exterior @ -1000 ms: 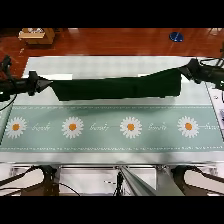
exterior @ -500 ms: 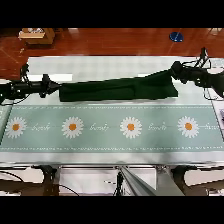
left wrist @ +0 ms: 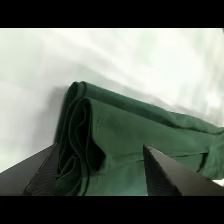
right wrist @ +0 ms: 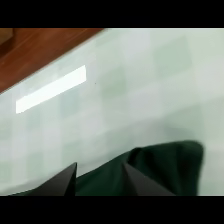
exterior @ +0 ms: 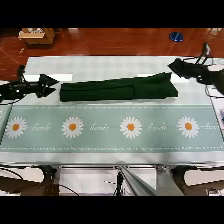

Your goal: Fold the shirts.

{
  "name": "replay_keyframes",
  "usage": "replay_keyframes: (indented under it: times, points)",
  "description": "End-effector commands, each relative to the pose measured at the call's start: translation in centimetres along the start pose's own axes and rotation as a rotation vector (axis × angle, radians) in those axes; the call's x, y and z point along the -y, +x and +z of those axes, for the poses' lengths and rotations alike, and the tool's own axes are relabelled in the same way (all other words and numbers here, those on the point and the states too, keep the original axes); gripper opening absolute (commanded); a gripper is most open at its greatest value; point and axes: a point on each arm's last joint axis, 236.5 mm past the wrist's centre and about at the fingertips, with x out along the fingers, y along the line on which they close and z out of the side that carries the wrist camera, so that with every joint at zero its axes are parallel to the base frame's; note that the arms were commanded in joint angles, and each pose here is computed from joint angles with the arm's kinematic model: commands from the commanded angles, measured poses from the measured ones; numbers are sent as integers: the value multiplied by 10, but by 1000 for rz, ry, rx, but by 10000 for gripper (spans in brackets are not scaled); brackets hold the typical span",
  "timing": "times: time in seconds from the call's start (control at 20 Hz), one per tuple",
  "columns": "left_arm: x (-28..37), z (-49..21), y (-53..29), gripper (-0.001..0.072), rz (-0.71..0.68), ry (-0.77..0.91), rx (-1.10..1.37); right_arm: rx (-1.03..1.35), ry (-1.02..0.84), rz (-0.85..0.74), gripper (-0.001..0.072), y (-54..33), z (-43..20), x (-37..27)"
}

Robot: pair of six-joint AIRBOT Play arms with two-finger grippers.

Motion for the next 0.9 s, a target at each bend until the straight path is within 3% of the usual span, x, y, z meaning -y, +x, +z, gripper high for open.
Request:
replay_keyframes:
  times: [0.0, 0.05, 0.1, 0.2, 0.55, 0.85]
  points:
    - [5, 9, -27, 627, -53, -2, -18, -22, -169, -121, 398, -41, 24, 21]
    - [8, 8, -33, 625, -70, -2, -35, -66, -172, -191, 493, -53, 22, 39]
    - [10, 5, -37, 622, -85, -3, -54, -119, -164, -248, 544, -63, 15, 57]
    - [15, -4, -38, 614, -106, -3, -93, -232, -132, -293, 592, -73, -8, 81]
    - [27, -19, -29, 612, -124, 20, -147, -507, 101, -27, 594, -21, -94, 64]
    - [30, -22, -27, 609, -126, 25, -156, -567, 120, -32, 586, 29, -136, 57]
